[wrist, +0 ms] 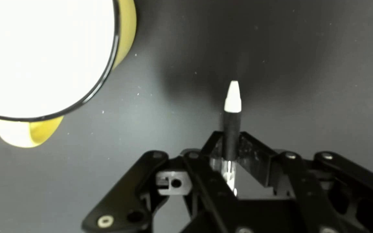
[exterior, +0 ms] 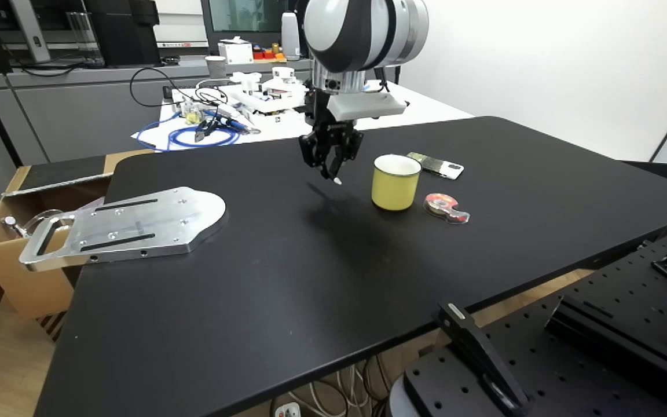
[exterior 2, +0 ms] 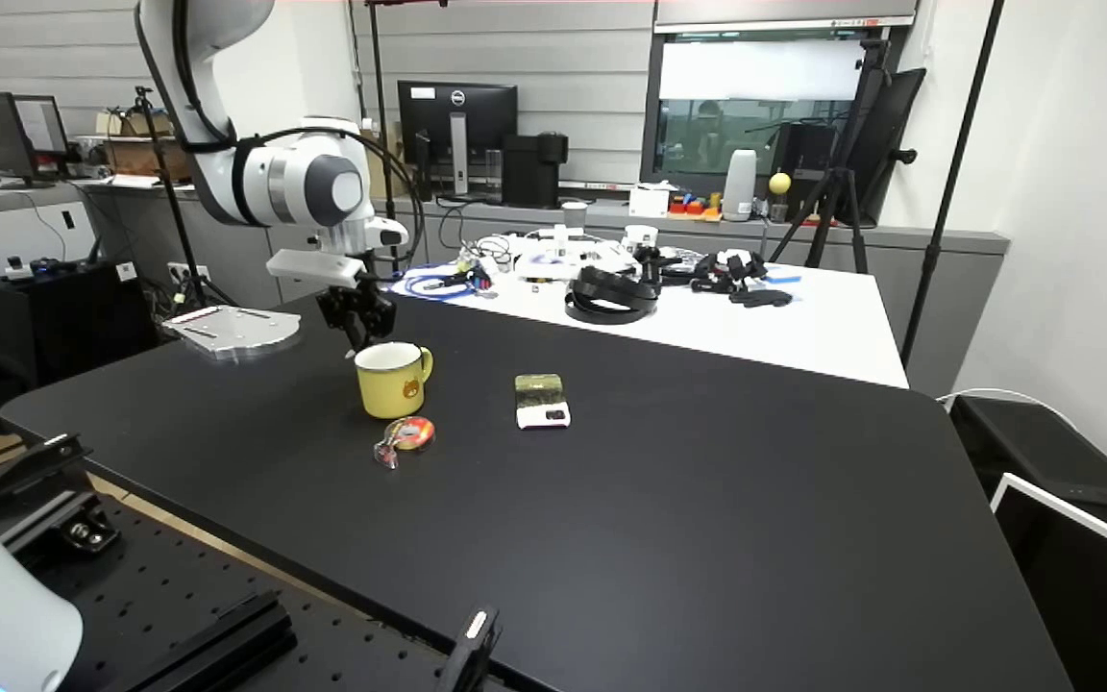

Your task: Pick up the pen and place it in the cup

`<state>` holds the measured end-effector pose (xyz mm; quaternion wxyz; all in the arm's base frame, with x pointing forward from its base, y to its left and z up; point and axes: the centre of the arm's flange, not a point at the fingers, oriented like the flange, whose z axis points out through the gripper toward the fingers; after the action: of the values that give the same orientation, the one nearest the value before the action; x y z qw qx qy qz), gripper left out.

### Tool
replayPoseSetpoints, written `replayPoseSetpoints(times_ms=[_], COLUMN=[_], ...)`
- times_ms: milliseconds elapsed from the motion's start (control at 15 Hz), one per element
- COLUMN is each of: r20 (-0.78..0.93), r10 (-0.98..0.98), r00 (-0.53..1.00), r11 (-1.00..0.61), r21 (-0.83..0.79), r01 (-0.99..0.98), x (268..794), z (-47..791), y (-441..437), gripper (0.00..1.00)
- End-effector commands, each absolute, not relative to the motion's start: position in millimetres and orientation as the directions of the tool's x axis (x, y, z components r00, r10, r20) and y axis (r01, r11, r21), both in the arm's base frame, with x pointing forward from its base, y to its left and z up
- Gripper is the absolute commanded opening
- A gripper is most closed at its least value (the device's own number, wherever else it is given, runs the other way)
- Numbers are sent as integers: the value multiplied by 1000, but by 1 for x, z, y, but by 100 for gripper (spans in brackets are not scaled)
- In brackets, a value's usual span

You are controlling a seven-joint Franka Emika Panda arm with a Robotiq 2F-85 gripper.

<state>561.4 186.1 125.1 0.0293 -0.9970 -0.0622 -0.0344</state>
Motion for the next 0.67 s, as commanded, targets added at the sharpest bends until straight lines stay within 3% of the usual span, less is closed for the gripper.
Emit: replayPoseSetpoints(times_ms=[0, 600], r20=[54, -73], r10=[77, 9], r00=[996, 997], r11=[-993, -987], r21=[-90, -163], r01=[82, -3], x=[575, 602], z=[155, 212], y=[176, 141], gripper=[5, 5])
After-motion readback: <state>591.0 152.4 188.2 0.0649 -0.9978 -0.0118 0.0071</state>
